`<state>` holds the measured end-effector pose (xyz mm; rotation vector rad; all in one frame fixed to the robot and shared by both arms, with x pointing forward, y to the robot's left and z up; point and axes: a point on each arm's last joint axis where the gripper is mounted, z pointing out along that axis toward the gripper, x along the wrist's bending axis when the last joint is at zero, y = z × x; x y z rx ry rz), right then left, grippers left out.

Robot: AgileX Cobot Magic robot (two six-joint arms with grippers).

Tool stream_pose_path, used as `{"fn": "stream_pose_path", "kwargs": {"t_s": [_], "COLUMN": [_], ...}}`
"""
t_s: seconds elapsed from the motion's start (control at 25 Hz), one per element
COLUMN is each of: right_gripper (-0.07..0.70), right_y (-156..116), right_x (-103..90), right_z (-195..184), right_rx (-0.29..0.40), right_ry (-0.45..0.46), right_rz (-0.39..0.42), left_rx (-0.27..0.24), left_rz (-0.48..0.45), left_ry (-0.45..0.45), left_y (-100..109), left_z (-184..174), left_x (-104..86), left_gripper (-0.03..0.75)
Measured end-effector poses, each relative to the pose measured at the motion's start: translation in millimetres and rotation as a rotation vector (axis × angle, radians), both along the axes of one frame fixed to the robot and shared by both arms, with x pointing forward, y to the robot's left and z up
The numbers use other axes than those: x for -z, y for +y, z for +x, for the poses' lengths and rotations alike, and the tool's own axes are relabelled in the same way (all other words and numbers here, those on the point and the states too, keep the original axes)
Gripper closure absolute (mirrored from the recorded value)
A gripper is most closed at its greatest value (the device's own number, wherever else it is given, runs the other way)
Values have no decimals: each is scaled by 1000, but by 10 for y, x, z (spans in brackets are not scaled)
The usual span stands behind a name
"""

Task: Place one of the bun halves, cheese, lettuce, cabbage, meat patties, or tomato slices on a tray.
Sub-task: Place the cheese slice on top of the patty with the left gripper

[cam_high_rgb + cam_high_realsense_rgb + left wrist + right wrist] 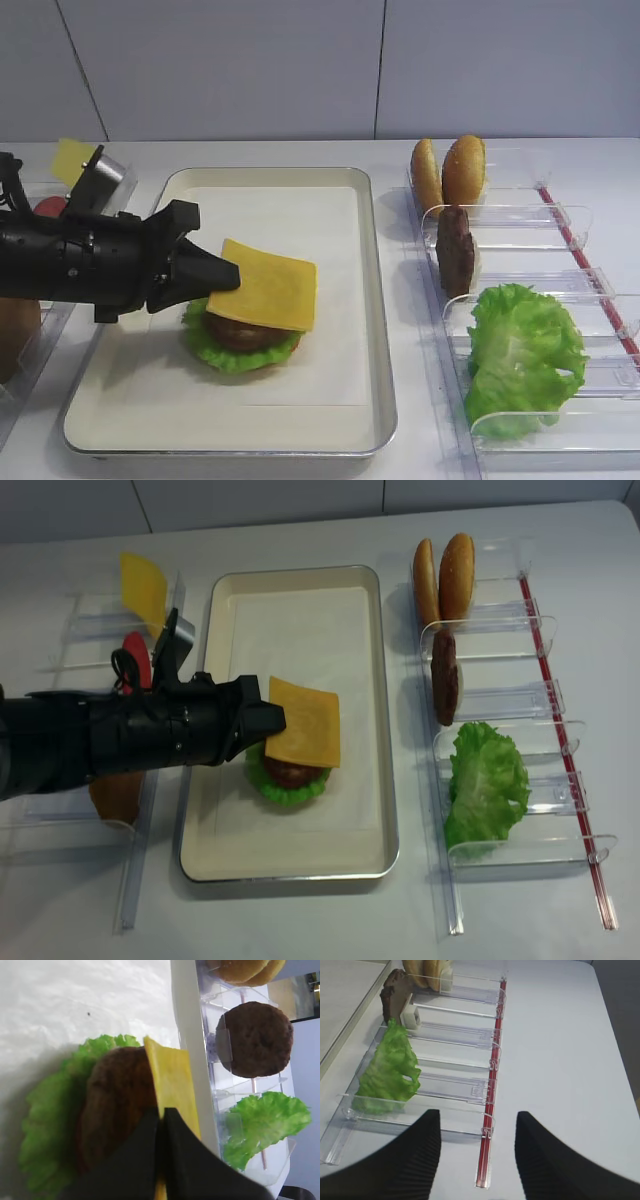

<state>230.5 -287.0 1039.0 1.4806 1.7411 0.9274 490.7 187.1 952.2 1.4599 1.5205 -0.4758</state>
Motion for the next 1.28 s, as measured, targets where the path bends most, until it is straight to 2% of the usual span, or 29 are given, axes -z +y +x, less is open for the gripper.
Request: {"fn": "stream_pose_path", "kwargs": {"t_s": [0.96,1.28], "right_gripper": [287,287], "right_y": [0,0], "right_x": [0,0], "right_z": [0,0], "right_rx": [1,1], "right_ry": [0,0], "right_rz": [2,2], "left_rx": [0,-3], "left_rz": [10,-1], "left_ry": [45,40], "left_y": [5,7], "left_z": [-17,-20], "left_x": [18,-43], "left_gripper": [706,706]}}
